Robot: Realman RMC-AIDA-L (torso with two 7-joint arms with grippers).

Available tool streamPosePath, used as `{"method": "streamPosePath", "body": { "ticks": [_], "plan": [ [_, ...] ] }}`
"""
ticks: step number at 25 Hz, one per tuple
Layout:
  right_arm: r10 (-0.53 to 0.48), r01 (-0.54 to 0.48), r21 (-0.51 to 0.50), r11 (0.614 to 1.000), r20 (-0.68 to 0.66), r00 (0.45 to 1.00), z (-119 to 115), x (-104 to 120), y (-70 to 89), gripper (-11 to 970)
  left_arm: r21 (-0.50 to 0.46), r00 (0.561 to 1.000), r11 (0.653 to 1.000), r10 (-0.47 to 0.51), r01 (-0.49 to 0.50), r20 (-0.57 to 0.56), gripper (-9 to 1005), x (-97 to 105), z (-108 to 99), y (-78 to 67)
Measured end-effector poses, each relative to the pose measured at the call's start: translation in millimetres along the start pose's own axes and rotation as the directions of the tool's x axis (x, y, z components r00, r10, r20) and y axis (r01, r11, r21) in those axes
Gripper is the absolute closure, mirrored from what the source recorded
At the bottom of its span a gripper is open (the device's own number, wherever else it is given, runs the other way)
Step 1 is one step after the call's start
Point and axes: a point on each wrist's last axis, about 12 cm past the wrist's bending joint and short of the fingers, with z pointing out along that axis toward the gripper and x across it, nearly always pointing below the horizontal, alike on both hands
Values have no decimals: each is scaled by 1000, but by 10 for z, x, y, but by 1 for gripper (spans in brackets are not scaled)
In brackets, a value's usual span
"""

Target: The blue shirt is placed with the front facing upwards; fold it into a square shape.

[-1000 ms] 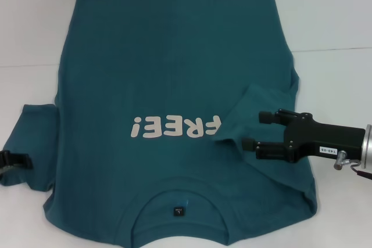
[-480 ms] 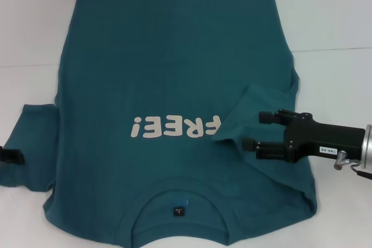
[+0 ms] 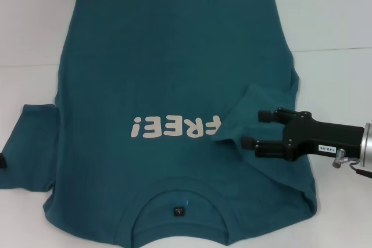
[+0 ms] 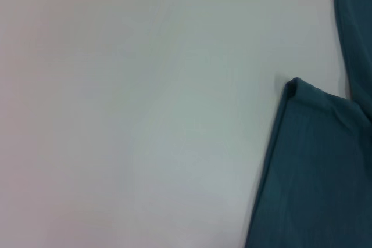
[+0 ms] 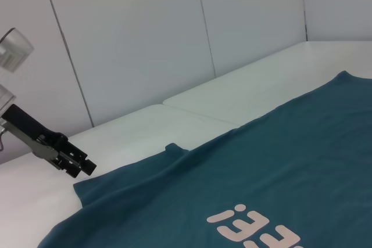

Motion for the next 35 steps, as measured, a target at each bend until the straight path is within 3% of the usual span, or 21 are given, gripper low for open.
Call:
{"method": "streamPosePath", "body": {
  "ticks": [35],
  "plan": [
    [-4,4,1,1000,1,1000,7,-11,-5,14,30,999,999,-12,13,-51,246,67,60,-76]
  ]
}}
